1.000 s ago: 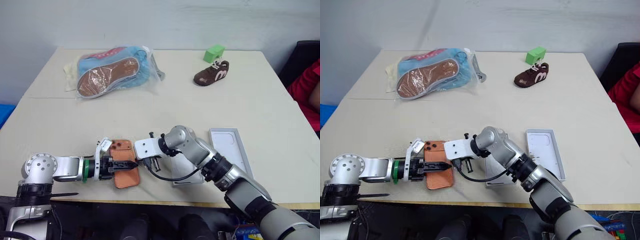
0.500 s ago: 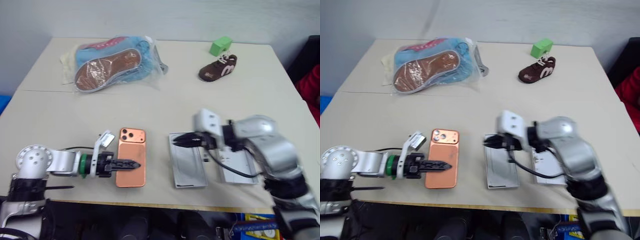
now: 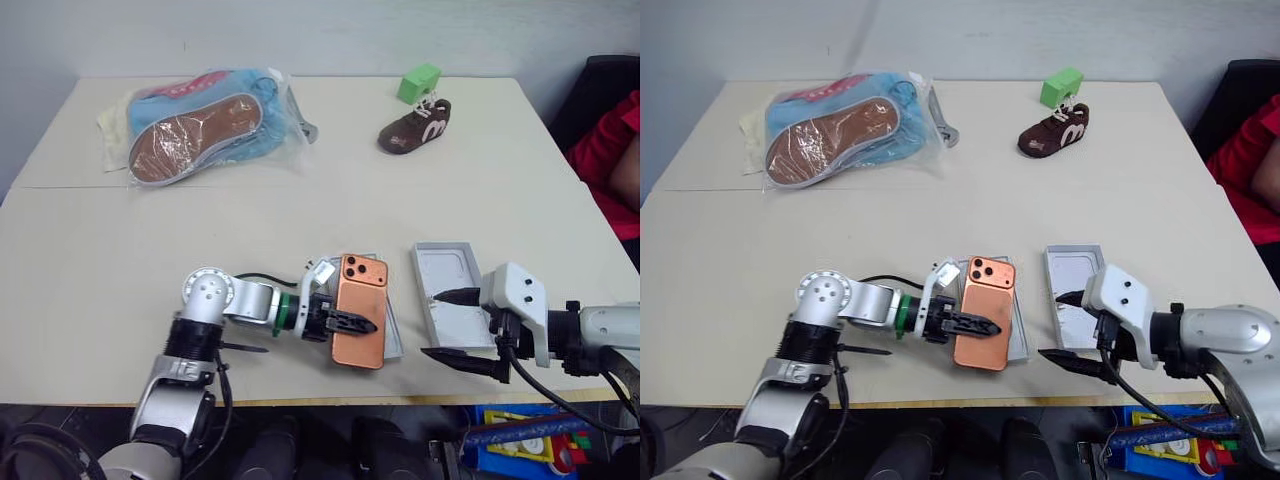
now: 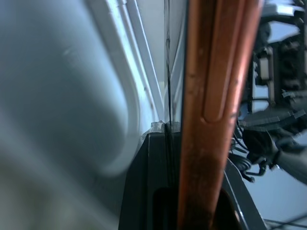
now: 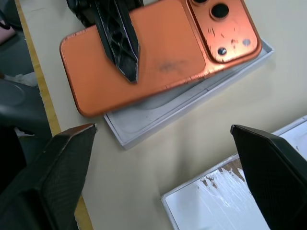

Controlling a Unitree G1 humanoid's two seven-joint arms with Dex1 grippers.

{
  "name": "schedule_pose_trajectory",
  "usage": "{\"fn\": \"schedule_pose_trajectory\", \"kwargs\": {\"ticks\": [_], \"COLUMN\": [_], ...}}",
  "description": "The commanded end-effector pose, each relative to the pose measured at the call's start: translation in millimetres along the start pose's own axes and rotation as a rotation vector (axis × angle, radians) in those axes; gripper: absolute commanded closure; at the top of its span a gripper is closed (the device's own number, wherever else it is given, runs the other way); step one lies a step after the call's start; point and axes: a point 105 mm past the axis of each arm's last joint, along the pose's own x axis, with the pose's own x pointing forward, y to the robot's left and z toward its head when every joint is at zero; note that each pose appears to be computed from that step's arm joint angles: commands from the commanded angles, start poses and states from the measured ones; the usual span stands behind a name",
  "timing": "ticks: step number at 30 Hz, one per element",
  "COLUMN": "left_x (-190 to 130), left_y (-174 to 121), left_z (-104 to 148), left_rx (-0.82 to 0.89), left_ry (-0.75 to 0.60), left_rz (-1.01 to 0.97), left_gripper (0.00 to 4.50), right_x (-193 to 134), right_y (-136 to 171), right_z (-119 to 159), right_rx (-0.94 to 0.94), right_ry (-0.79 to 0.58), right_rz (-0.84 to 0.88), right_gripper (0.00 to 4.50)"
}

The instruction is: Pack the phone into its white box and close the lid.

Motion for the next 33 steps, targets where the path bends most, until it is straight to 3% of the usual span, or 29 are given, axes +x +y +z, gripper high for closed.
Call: {"fn": "schedule_pose_trajectory", "kwargs": {"ticks": [1, 6, 15, 23, 33], "left_x": [4.8, 6.4, -28.6, -34.3, -31.0], "left_y": [-0.1, -7.3, -21.9, -34.0, -28.4], "left_z": [11.2, 23.8, 25.4, 5.5, 10.7], "left_rx": [-0.001, 0.041, 0.094, 0.133, 0.154], "left_ry": [-0.039, -0.095, -0.172, -0.085, -0.1], "left_rz": [0.032, 0.043, -0.038, -0.109, -0.023], "left_gripper": [4.39, 2.9, 0.09, 0.04, 0.04], "right_x": [-3.0, -3.1, -0.2, 14.0, 25.0], "right_y": [-1.4, -3.8, -8.5, -9.7, -9.7], "right_z": [4.8, -0.1, -1.0, 8.8, 12.0], "right_rx": [-0.036, -0.031, -0.043, -0.08, -0.104], "right_ry": [-0.015, -0.004, -0.015, -0.04, -0.04], "right_rz": [-0.045, -0.064, -0.072, -0.022, 0.009], "right_gripper": [0.03, 0.0, 0.0, 0.0, 0.0]}}
